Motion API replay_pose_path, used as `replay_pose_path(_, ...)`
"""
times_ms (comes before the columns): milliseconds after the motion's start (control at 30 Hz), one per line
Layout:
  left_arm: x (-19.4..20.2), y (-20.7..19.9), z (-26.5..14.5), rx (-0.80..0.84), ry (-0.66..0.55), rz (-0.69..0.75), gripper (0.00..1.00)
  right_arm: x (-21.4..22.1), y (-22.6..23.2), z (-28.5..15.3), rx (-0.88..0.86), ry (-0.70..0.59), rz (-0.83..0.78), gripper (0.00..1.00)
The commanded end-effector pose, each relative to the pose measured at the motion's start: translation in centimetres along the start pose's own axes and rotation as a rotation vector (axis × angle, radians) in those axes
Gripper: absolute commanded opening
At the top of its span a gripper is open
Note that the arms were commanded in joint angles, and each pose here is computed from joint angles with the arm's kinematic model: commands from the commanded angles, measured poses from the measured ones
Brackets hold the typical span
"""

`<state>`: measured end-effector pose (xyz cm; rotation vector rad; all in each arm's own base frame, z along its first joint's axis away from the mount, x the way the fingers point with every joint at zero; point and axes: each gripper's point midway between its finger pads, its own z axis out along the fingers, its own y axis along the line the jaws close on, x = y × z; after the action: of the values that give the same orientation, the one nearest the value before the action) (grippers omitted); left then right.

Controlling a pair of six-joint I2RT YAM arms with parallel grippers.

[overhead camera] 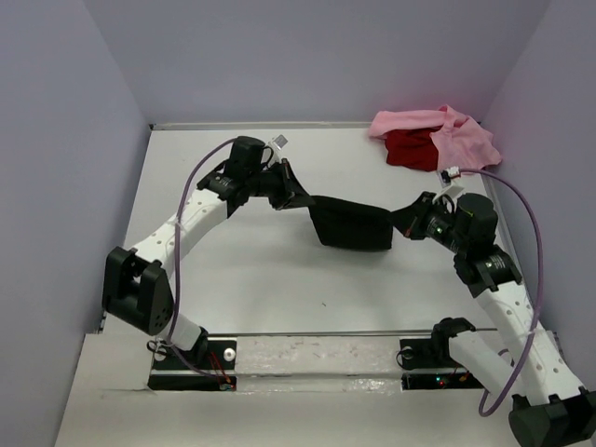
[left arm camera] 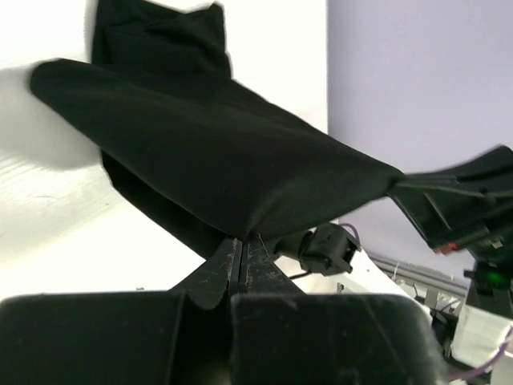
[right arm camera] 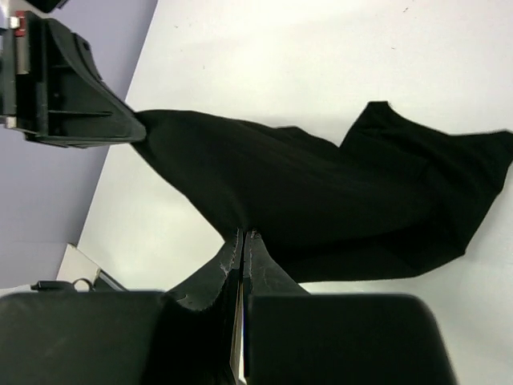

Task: Fold and stack the t-shirts
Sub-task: Fold the tshirt

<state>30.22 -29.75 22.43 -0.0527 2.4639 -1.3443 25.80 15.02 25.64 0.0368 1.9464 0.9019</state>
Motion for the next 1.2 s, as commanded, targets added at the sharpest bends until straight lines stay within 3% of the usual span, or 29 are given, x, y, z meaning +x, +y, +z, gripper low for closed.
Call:
replay_pose_path(0, 1.6, -3.4, -2.4, 0.1, -0.01, 0.102, 0.0, -0.8, 0.2, -1.5, 0.019, -0.045, -0.022, 0.0)
replay_pose_path(467, 2.6, -2.8, -1.8, 0.102, 0.02, 0.107, 0.01, 0.7, -0.9, 0.0, 0.02, 0.004, 0.013, 0.0)
replay_pose_path(667, 1.1, -2.2, -0.1, 0.075, 0.024, 0.121, 0.01, 0.9, -2.4, 3.7, 0.026, 0.054, 0.034, 0.0)
replay_pose_path(867, -6.4, -1.0, 2.9, -0.009, -0.007, 0.187, 0.0, -3.5, -3.2, 9.4, 0.047, 0.061, -0.039, 0.0)
replay_pose_path(900, -8.4, -2.4, 2.4, 0.003, -0.037, 0.208, 0.0, -4.2, -3.2, 10.3, 0.046, 0.063, -0.049, 0.0)
replay_pose_path(933, -10.2, -0.1, 3.4, -0.014, -0.025, 0.168, 0.0, -5.4, -3.5, 12.3, 0.045, 0.072, -0.054, 0.0)
replay_pose_path(1167, -20.2, 3.5, 4.2, 0.036, -0.104, 0.076, 0.0, -8.1, -6.4, 21.2, -0.018, 0.188, 0.055, 0.0)
